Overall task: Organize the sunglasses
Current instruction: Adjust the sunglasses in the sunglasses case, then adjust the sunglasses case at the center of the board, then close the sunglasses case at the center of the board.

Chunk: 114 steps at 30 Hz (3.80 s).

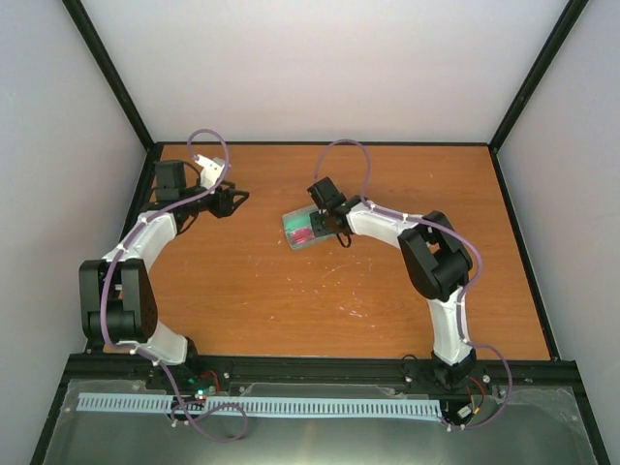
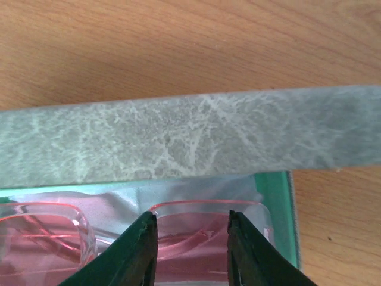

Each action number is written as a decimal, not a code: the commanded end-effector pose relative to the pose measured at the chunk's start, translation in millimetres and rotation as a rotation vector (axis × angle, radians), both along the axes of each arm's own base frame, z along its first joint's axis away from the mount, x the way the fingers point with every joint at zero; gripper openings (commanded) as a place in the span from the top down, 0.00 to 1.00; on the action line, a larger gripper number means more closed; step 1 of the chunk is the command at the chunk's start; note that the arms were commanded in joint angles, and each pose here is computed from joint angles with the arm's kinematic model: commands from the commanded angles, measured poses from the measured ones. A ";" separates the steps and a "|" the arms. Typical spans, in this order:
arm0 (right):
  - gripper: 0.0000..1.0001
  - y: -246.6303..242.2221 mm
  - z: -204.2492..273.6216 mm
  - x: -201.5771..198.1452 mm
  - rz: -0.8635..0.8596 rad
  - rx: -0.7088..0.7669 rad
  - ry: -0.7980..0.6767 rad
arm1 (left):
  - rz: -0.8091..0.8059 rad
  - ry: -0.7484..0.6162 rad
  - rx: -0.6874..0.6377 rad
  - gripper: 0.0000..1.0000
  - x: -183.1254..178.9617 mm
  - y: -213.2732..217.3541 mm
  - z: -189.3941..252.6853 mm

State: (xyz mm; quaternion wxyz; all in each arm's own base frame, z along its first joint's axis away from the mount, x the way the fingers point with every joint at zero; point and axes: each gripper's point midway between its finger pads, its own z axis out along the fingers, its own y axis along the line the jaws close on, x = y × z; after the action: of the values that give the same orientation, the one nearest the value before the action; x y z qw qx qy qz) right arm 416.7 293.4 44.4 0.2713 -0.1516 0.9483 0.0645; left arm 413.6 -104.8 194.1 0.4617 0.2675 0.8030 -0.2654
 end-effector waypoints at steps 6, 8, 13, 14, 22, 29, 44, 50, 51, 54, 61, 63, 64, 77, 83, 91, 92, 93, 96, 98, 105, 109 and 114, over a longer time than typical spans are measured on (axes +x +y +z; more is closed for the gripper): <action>0.58 -15.7 97.5 8.8 -0.079 0.064 -0.187 | -0.049 -0.072 0.010 0.56 19.1 -4.6 19.7; 0.58 -23.4 108.8 5.9 -0.102 0.075 -0.199 | -0.073 -0.050 0.009 0.62 23.6 -6.8 17.6; 0.84 -59.3 92.0 -25.2 -0.237 0.106 -0.099 | -0.160 -0.025 0.041 0.71 54.2 -19.0 14.1; 0.88 -64.6 83.4 -34.7 -0.262 0.119 -0.063 | -0.184 -0.015 0.059 0.73 60.0 -23.0 8.9; 0.95 -76.7 31.0 -88.3 -0.329 0.174 0.147 | -0.312 0.115 0.163 0.80 73.2 -60.4 -47.4; 0.94 -61.4 3.5 -86.5 -0.311 0.189 0.221 | -0.357 0.176 0.183 0.80 57.9 -83.7 -70.5; 0.94 -21.5 -31.1 -59.9 -0.275 0.236 0.307 | -0.366 0.260 0.174 0.79 38.4 -98.2 -103.5; 0.94 -23.9 -32.4 -54.3 -0.288 0.221 0.298 | -0.383 0.285 0.148 0.79 22.7 -107.9 -103.1; 0.94 -26.1 -32.3 -53.1 -0.294 0.221 0.296 | -0.387 0.288 0.143 0.79 19.4 -109.8 -103.0; 0.94 -32.4 -31.0 -48.5 -0.310 0.220 0.284 | -0.406 0.304 0.127 0.80 6.4 -118.8 -102.4; 0.93 -51.7 -22.7 -40.3 -0.356 0.213 0.242 | -0.468 0.331 0.117 0.80 -36.8 -145.7 -102.1; 0.93 -56.7 -22.2 -39.4 -0.366 0.217 0.239 | -0.483 0.337 0.115 0.80 -46.5 -151.2 -102.0; 0.93 -58.6 -22.6 -39.2 -0.369 0.219 0.240 | -0.490 0.339 0.116 0.80 -50.7 -153.5 -101.6; 0.92 -67.3 -10.0 -18.1 -0.379 0.320 0.201 | -0.423 0.238 0.255 0.80 -38.0 -139.9 -95.5; 0.93 -46.4 -7.1 -6.9 -0.319 0.390 0.229 | -0.404 0.212 0.238 0.80 -22.2 -145.7 -86.8; 0.93 -38.6 -21.3 -10.0 -0.306 0.405 0.286 | -0.402 0.195 0.217 0.80 -5.0 -154.5 -80.0; 0.93 -39.7 -24.4 -11.4 -0.307 0.397 0.293 | -0.402 0.202 0.215 0.80 -3.8 -155.0 -82.5; 0.94 -40.3 -25.8 -12.5 -0.307 0.393 0.296 | -0.403 0.206 0.212 0.80 -3.3 -155.5 -83.3; 0.93 -40.7 -27.3 -13.3 -0.307 0.392 0.296 | -0.408 0.219 0.205 0.80 -2.8 -158.2 -87.6; 0.93 -39.9 -28.4 -13.2 -0.307 0.398 0.299 | -0.410 0.226 0.199 0.81 -2.9 -159.6 -90.3; 0.94 -35.6 -32.0 -13.6 -0.298 0.417 0.312 | -0.411 0.229 0.177 0.81 0.6 -164.2 -89.3; 0.93 -32.6 -32.3 -12.7 -0.288 0.428 0.313 | -0.416 0.226 0.172 0.81 3.5 -169.2 -86.8; 0.93 -31.0 -32.6 -12.1 -0.282 0.435 0.314 | -0.434 0.228 0.167 0.81 2.0 -178.8 -87.4</action>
State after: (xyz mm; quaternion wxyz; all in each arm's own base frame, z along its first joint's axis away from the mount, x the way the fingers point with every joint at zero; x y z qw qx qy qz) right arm 403.9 259.3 20.7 0.1616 0.0562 0.9541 0.2458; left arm 412.2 -267.3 95.8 0.2668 0.4321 0.8065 -0.3027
